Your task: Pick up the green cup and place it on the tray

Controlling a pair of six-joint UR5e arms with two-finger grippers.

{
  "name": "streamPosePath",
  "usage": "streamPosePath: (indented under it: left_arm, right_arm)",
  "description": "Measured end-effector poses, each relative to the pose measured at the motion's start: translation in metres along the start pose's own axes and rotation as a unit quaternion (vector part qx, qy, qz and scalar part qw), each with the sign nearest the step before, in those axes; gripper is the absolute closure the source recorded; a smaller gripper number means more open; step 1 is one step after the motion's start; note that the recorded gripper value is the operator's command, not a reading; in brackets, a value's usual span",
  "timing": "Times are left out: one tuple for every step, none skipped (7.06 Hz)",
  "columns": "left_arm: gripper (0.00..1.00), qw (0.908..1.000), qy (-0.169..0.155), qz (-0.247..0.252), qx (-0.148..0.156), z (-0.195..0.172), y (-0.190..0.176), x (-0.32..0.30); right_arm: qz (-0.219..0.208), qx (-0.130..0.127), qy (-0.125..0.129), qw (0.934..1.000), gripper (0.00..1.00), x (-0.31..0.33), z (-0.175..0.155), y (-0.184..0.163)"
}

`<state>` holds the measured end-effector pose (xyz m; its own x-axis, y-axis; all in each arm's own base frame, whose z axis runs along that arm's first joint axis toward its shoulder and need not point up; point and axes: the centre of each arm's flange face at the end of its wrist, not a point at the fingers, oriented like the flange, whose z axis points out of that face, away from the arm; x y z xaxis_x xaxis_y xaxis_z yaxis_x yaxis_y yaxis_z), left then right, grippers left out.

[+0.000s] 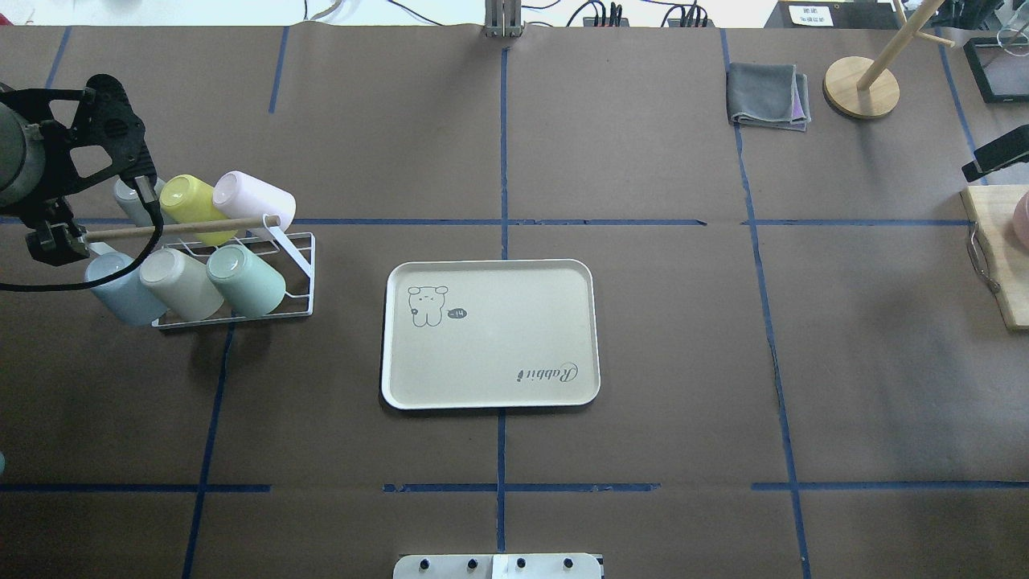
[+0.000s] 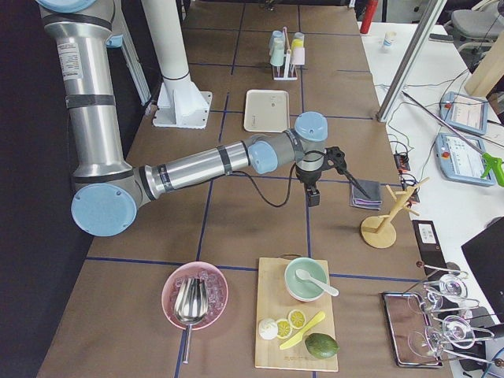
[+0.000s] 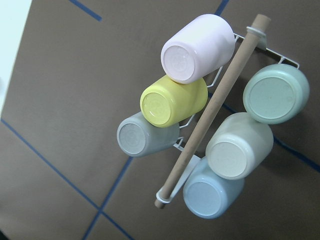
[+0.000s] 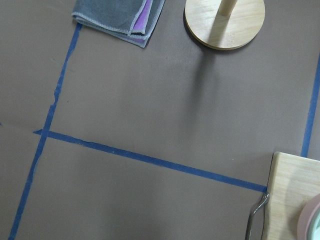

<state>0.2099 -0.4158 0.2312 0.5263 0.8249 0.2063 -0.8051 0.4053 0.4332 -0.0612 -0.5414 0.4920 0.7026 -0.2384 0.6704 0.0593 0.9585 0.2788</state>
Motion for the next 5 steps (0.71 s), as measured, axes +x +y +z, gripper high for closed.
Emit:
streamPosePath:
  left_arm:
    - [0.0,0.999,-0.023,0.038,0.001,-0.006,0.002,-0.004]
    - [0.0,0.9977,-0.036,0.058,0.004,-0.011,0.003,-0.006]
    - [0.0,0.9969,-0.043,0.065,0.01,-0.015,0.003,-0.007]
    - [0.0,0.9965,-0.047,0.067,0.015,-0.015,0.002,-0.007]
    - [0.0,0.9963,-0.049,0.07,0.016,-0.015,0.002,-0.007]
  right_arm:
    - [0.005,0.008,0.002,1.0,0.0,0.011,-0.005,0.004]
    - [0.012,0.009,0.003,0.9999,0.0,0.022,-0.006,0.012]
    - [0.017,0.007,0.004,0.9998,0.0,0.032,-0.002,0.021]
    - [0.016,0.01,0.004,0.9998,0.0,0.038,-0.002,0.025]
    - [0.015,0.015,0.004,0.9998,0.0,0.041,-0.004,0.027]
